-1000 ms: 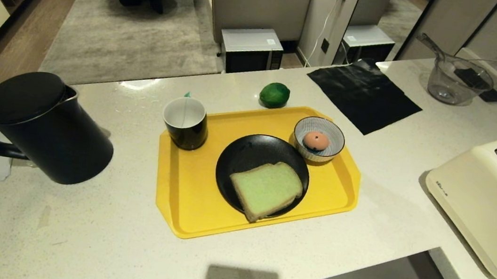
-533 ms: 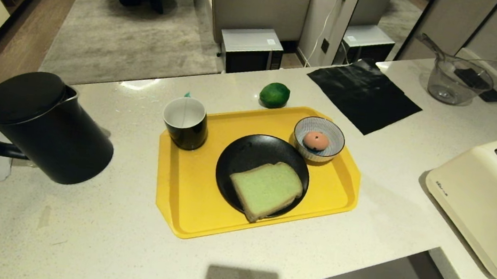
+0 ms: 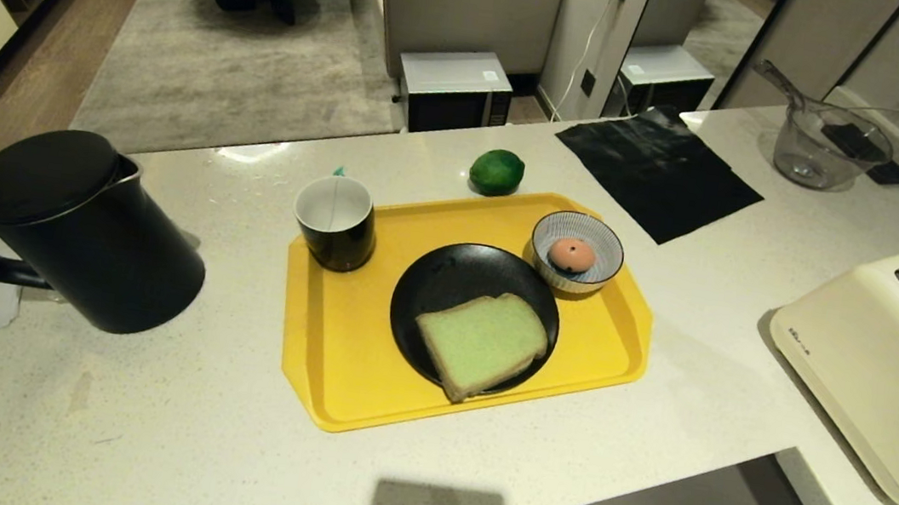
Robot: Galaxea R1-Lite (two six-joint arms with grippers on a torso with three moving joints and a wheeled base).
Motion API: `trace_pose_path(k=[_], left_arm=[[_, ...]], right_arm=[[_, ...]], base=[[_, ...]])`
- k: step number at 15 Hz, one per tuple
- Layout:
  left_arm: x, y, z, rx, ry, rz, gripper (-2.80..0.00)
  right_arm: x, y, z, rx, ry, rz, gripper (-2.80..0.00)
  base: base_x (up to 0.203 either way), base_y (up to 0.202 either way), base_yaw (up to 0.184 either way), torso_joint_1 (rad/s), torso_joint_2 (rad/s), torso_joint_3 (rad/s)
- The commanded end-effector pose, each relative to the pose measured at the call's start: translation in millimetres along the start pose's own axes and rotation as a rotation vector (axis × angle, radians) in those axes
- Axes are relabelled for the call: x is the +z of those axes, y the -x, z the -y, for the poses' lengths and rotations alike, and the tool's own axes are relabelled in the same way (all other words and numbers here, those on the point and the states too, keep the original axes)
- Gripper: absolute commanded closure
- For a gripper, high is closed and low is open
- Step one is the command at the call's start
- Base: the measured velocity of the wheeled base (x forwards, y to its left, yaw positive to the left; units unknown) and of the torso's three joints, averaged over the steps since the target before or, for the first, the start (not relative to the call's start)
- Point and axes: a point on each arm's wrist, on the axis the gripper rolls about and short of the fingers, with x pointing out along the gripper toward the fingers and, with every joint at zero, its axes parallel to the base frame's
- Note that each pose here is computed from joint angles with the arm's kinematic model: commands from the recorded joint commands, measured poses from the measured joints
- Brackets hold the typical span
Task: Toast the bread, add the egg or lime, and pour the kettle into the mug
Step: Pick up the kettle
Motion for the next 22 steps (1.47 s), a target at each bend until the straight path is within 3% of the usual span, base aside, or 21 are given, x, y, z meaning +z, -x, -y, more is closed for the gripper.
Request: trace_pose_path(k=[1, 4, 9, 12, 14, 15, 20, 22], left_arm=[[6.9, -5.6, -0.7, -0.002, -0.001, -0.035, 0.00], [32.5, -12.5, -3.5, -0.004, 0.003, -0.054, 0.00], [94.0, -25.4, -9.8, -0.021, 0.029, -0.107, 0.00], [108.5, -19.1, -11.8, -0.069, 0.017, -0.219, 0.00], [106.6, -18.0, -11.7, -0.077, 0.016, -0.241, 0.00], [105.3, -16.9, -11.7, -0.076, 0.016, -0.251, -2.80], [105.2, -19.4, -12.1, -0.046, 0.024, -0.274, -2.80], [104.8, -22.9, -12.1, -0.033, 0.065, -0.290, -2.80]], right_arm=[[-7.2, -1.7, 0.2, -0.002, 0.001, -0.027, 0.00], [-7.2, -1.7, 0.2, -0.002, 0.001, -0.026, 0.00], [-7.2, -1.7, 0.3, -0.001, 0.001, -0.027, 0.00], [-7.2, -1.7, 0.2, -0.002, 0.001, -0.026, 0.00], [-7.2, -1.7, 0.3, -0.001, 0.001, -0.027, 0.00], [-7.2, -1.7, 0.2, -0.002, 0.001, -0.026, 0.00], [-7.2, -1.7, 0.3, -0.001, 0.001, -0.027, 0.00], [-7.2, -1.7, 0.3, -0.001, 0.001, -0.027, 0.00]], base=[[0.000, 0.000, 0.000, 0.000, 0.00, 0.000], [0.000, 0.000, 0.000, 0.000, 0.00, 0.000], [0.000, 0.000, 0.000, 0.000, 0.00, 0.000], [0.000, 0.000, 0.000, 0.000, 0.00, 0.000], [0.000, 0.000, 0.000, 0.000, 0.00, 0.000], [0.000, 0.000, 0.000, 0.000, 0.00, 0.000], [0.000, 0.000, 0.000, 0.000, 0.00, 0.000], [0.000, 0.000, 0.000, 0.000, 0.00, 0.000]])
